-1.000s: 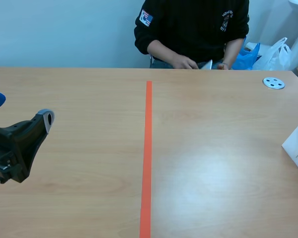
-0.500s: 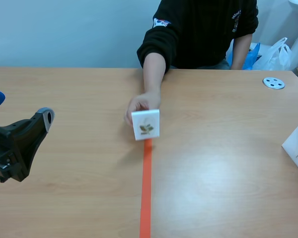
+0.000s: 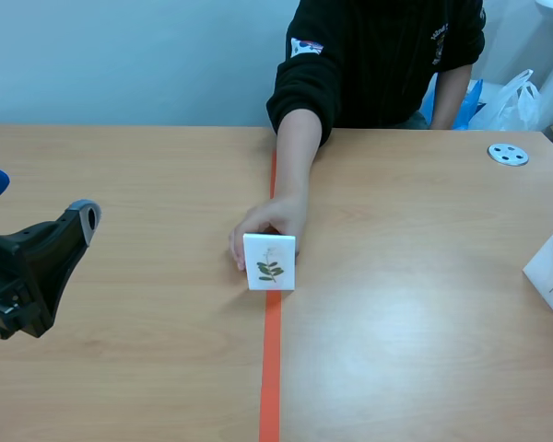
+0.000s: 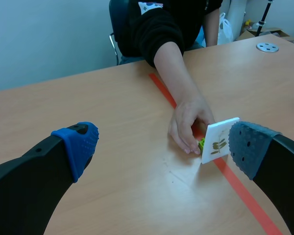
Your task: Sort the leaf by its shape. The table is split by an orange tape line. A compound leaf with several leaflets goes to the left side, a simple leaf with one blade goes to the right side. Return to the home posture when a red brick is placed on the table.
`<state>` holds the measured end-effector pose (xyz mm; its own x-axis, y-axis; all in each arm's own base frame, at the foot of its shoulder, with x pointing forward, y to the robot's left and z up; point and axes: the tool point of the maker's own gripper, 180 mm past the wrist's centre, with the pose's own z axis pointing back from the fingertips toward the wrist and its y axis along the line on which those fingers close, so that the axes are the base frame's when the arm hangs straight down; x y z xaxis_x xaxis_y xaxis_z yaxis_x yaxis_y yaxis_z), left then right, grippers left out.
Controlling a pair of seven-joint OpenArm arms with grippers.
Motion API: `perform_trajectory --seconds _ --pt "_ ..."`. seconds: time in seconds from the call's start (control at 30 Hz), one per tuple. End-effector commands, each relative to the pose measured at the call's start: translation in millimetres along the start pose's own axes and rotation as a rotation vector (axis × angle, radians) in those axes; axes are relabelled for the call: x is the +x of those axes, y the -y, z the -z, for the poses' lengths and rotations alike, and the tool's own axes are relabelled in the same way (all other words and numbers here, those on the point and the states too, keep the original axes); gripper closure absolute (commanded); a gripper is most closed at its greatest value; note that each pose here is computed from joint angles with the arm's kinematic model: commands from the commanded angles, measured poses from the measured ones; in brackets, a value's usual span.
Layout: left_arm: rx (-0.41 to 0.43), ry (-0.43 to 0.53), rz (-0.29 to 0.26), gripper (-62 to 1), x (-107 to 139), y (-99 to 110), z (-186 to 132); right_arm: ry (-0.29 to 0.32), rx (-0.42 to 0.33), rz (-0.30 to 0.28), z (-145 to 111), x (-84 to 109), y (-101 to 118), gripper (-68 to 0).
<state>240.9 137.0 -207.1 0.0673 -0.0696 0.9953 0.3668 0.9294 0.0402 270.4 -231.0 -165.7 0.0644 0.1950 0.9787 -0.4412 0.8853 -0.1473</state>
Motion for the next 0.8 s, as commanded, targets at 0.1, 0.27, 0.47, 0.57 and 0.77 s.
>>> perform_trajectory --seconds 0.1,0.27,0.47,0.57,0.77 --pt "0.002 0.029 0.005 -57.0 7.6 -0.8 0.4 0.018 0.01 -0.013 0.2 8.1 -0.5 -67.9" --pt "0.002 0.029 0.004 -57.0 7.5 -0.8 0.3 0.005 0.009 -0.016 0.5 6.1 -0.1 -67.9" --pt "0.002 0.029 0.005 -57.0 7.6 -0.8 0.4 -0.059 0.013 -0.059 2.4 -7.4 -0.7 -67.9" --pt "0.002 0.03 0.005 -57.0 7.7 -0.8 0.4 -0.062 0.037 -0.065 8.6 -9.1 -7.3 -67.9" --pt "0.002 0.029 0.004 -57.0 7.6 -0.8 0.3 -0.12 0.118 -0.099 32.8 -28.7 -27.5 -67.9"
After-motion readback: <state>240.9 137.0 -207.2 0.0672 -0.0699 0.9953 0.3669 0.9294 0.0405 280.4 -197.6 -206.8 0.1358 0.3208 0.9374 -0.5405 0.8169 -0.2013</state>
